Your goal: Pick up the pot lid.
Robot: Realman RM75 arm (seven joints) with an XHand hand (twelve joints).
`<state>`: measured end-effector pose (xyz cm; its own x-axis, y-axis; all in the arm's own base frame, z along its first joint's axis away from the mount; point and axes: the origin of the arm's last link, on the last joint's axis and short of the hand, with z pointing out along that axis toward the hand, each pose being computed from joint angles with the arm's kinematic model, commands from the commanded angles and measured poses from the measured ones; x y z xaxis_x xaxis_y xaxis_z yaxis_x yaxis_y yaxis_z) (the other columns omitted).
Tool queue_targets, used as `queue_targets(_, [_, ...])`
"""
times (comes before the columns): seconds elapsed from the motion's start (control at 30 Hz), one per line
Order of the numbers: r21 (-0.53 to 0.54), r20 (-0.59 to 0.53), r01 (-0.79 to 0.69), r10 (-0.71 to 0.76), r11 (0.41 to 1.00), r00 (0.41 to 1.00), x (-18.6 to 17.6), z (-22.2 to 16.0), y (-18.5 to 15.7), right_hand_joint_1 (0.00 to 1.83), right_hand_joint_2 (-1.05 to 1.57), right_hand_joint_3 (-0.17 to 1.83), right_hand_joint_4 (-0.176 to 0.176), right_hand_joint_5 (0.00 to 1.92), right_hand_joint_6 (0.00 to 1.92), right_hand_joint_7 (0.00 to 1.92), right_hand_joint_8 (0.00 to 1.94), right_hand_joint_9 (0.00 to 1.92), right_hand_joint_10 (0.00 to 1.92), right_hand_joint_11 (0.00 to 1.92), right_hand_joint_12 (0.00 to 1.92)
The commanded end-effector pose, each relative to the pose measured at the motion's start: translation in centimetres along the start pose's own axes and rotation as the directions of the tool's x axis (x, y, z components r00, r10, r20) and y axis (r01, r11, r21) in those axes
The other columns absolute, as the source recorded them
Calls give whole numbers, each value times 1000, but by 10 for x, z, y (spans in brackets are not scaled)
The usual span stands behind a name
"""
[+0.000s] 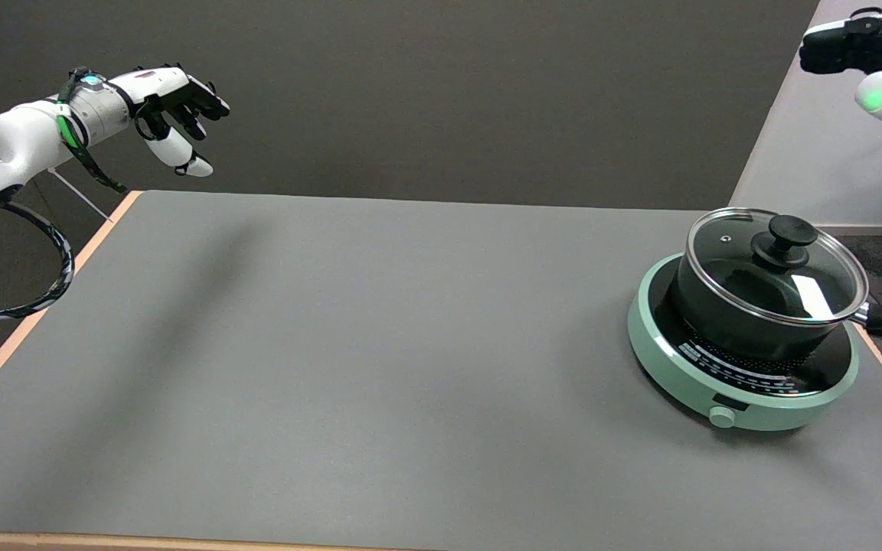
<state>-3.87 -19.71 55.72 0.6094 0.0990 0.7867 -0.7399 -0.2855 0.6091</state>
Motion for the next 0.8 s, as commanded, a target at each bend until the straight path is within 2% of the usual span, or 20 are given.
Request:
queue_targets(0.03, [-69,33,580,-580,811,814,15,3,-17,805,531,957,-17,547,244,555,221,473,404,289,732])
queue_targets(0.27, [34,140,670,-667,742,732,-5,4,-36,823,504,979,-3,500,212,510,208,442,363,303,736])
queue_targets(0.37, [82,196,721,-721,688,665,-16,7,-47,818,497,978,-3,488,205,493,207,433,357,303,736])
queue_targets(0.53, [90,279,802,-788,590,549,-26,7,-53,799,476,968,2,456,191,455,201,408,343,287,707])
queue_targets(0.8, [121,333,812,-794,571,509,-37,4,-54,700,451,922,18,426,180,413,187,386,329,276,684])
